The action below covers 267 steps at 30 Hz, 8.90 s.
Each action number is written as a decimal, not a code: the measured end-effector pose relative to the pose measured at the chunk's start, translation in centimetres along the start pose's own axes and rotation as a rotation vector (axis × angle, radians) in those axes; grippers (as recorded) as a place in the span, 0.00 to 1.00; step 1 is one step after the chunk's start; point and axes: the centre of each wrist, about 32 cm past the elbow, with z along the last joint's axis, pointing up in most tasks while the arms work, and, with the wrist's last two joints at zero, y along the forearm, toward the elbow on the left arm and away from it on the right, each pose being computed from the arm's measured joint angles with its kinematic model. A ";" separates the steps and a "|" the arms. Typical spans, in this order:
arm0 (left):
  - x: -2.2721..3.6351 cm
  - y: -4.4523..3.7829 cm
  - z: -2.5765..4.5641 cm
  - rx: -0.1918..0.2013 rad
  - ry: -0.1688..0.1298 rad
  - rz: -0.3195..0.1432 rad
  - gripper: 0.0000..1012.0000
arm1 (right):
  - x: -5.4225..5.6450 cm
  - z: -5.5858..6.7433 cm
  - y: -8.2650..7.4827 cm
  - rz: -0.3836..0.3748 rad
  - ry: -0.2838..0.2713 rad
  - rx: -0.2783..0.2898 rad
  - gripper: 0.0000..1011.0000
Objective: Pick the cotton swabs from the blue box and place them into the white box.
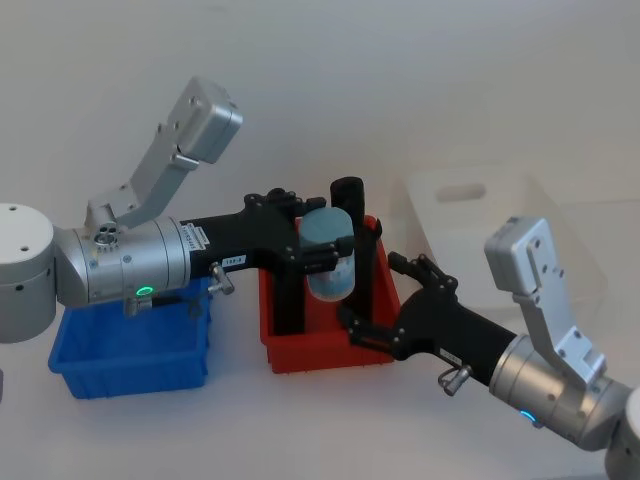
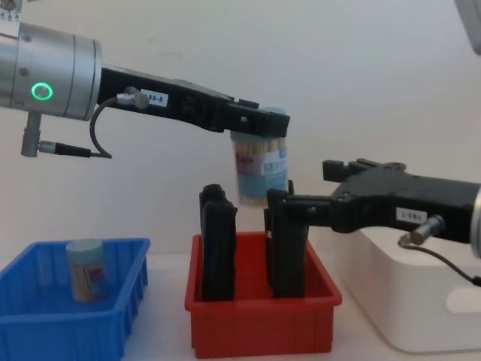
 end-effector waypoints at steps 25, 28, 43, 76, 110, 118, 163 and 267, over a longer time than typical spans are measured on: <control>0.01 0.00 0.04 -0.001 -0.001 -0.002 0.66 | 0.8 0.2 4.3 0.038 0.049 0.019 0.93; 0.02 0.00 0.04 -0.001 -0.001 -0.002 0.66 | 0.9 0.1 4.7 0.042 0.054 0.017 0.86; 0.02 0.01 0.04 0.000 -0.001 0.000 0.67 | 1.0 0.1 5.8 0.069 0.068 0.008 0.64; 0.02 0.00 0.03 -0.001 -0.001 -0.002 0.99 | 2.7 -0.1 2.3 -0.133 0.093 0.007 0.63; 0.02 0.00 0.03 0.000 -0.001 -0.001 0.99 | 10.0 -3.8 -0.4 -0.537 0.176 -0.182 0.63; 0.01 0.00 0.03 -0.001 -0.001 -0.001 0.99 | 11.3 -5.0 0.9 -0.521 0.194 -0.229 0.65; -0.12 -0.07 -0.16 0.000 0.000 0.005 0.99 | 11.1 -4.3 0.7 -0.533 0.121 -0.016 0.99; -12.03 -3.16 -10.39 -0.137 -0.011 0.645 0.99 | 4.5 -4.7 0.8 -0.273 0.059 -0.035 0.99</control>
